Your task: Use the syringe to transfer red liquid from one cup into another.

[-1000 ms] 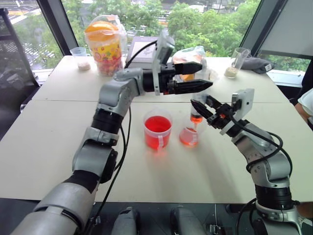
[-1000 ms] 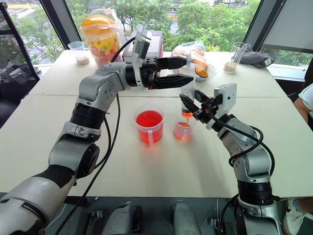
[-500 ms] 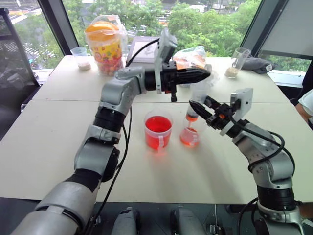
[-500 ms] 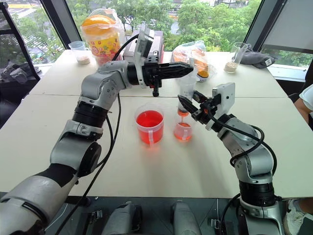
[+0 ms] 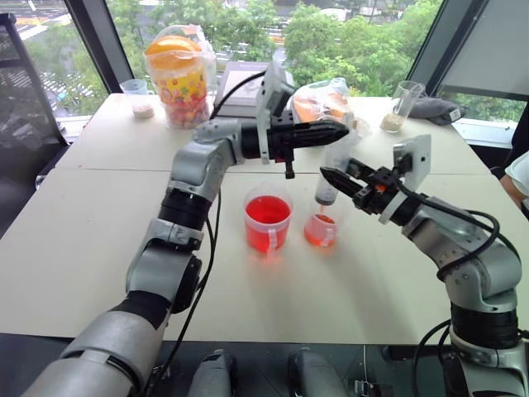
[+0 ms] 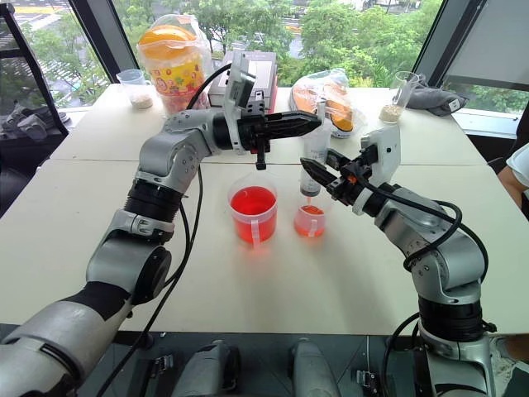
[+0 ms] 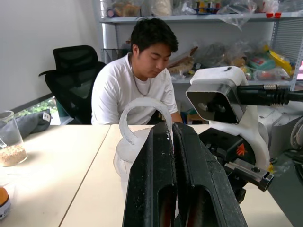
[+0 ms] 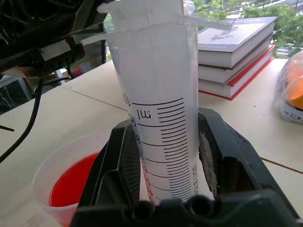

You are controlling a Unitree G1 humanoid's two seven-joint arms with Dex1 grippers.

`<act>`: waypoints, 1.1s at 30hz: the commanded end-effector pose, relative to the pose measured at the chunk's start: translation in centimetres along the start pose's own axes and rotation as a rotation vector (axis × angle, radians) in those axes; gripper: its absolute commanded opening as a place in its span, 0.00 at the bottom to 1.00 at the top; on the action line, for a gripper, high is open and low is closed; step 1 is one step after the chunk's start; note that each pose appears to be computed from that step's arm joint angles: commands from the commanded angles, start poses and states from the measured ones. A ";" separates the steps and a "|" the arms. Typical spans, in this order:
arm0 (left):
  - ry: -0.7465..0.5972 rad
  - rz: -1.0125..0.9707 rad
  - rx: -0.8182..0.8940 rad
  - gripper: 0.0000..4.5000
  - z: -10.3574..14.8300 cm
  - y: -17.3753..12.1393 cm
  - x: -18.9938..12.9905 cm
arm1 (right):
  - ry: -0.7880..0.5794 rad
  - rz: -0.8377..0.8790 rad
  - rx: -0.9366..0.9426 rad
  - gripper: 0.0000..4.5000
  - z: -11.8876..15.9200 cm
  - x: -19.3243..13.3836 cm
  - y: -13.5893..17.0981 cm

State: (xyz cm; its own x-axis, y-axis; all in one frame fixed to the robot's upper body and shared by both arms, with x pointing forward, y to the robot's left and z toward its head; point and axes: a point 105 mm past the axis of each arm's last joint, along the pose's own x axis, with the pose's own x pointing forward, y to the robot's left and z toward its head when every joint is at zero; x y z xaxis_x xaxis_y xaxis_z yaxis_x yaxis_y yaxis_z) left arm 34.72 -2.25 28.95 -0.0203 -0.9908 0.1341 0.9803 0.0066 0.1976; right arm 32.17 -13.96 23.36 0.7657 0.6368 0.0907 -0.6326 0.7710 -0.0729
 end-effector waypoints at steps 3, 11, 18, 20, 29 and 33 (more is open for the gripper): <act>0.114 -0.035 -0.100 0.02 -4.2 -1.2 0.7 | -0.269 0.048 -0.151 0.30 8.0 -1.5 1.6; -0.045 0.022 -0.133 0.53 1.6 -0.2 -1.0 | -0.172 0.060 -0.130 0.30 5.4 -1.1 1.9; -0.069 0.118 -0.070 0.98 4.6 0.5 -4.9 | -0.153 0.072 -0.116 0.30 4.7 -0.9 2.2; -0.063 0.150 -0.059 0.98 4.9 0.6 -6.2 | -0.150 0.073 -0.115 0.30 4.7 -1.0 2.2; 0.017 0.284 -0.085 0.98 2.7 0.4 -10.4 | -0.091 0.029 -0.124 0.30 4.4 -1.0 0.8; 0.052 0.329 -0.101 0.98 1.6 -0.3 -11.9 | -0.107 -0.073 -0.046 0.30 7.3 -1.0 -2.2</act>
State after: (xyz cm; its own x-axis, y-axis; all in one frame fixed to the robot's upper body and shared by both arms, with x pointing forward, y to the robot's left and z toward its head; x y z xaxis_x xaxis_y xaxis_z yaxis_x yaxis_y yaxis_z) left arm 35.15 9.40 27.54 0.3134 -0.9445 0.0989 0.9489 0.3155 0.0064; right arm 32.00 -14.66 27.52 0.7642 0.6324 0.1271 -0.6227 0.7746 -0.1105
